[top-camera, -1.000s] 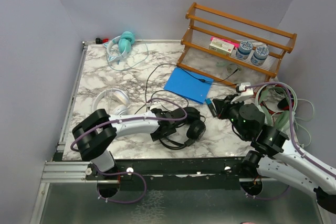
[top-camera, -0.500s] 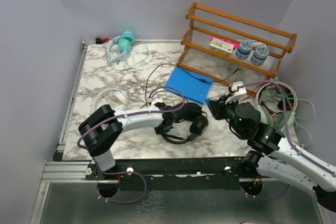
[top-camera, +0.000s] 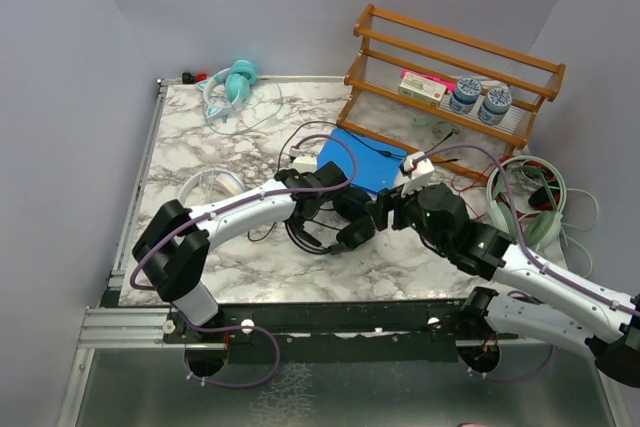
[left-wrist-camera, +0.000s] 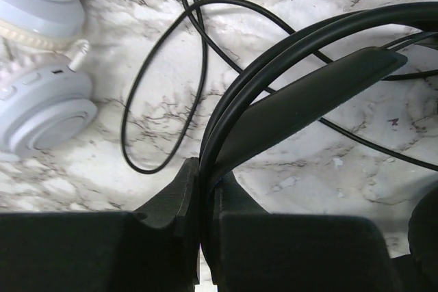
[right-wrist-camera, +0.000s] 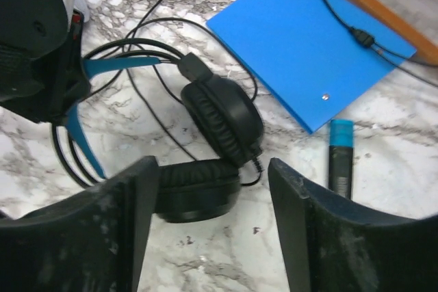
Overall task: Wrap the headphones
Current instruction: Pick up the headphones from the center of the board.
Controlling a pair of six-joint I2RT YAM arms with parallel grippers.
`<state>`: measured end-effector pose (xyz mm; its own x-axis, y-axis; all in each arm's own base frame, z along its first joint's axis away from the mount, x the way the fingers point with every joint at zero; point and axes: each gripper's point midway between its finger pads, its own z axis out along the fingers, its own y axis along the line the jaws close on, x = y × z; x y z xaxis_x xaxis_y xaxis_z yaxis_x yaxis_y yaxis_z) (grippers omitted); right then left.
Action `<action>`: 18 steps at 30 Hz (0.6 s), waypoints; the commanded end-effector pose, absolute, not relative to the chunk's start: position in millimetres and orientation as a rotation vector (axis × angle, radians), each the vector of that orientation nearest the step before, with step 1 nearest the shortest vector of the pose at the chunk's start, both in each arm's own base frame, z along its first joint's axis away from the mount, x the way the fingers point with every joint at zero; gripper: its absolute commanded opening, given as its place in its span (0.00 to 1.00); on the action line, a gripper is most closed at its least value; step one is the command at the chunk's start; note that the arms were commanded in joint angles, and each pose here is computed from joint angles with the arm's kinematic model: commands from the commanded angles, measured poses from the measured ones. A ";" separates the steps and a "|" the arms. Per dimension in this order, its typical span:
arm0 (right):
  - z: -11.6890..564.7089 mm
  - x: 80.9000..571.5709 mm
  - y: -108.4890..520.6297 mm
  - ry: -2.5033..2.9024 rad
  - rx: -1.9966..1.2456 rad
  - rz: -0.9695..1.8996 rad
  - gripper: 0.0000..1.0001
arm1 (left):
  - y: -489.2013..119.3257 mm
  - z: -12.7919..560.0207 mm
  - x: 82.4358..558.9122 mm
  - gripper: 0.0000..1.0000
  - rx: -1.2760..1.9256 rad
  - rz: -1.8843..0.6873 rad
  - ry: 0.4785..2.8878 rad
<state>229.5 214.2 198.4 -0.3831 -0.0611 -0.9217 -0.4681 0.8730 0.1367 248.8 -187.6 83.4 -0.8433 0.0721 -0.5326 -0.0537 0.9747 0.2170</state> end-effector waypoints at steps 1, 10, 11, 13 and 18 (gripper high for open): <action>224.3 234.9 230.2 1.828 -0.423 0.526 0.77 | -173.0 112.2 259.3 0.00 0.191 0.386 2.466; 231.1 242.3 263.1 1.812 -0.573 0.561 0.83 | -177.3 142.3 261.9 0.00 0.231 0.297 2.416; 228.3 244.2 263.6 1.814 -0.578 0.547 0.83 | -178.6 143.0 260.9 0.00 0.234 0.280 2.418; 220.6 249.7 264.9 1.814 -0.579 0.521 0.83 | -180.5 144.3 259.1 0.00 0.242 0.252 2.418; 192.8 253.1 275.0 1.868 -0.626 0.509 0.91 | -179.5 149.2 257.0 0.00 0.254 0.219 2.401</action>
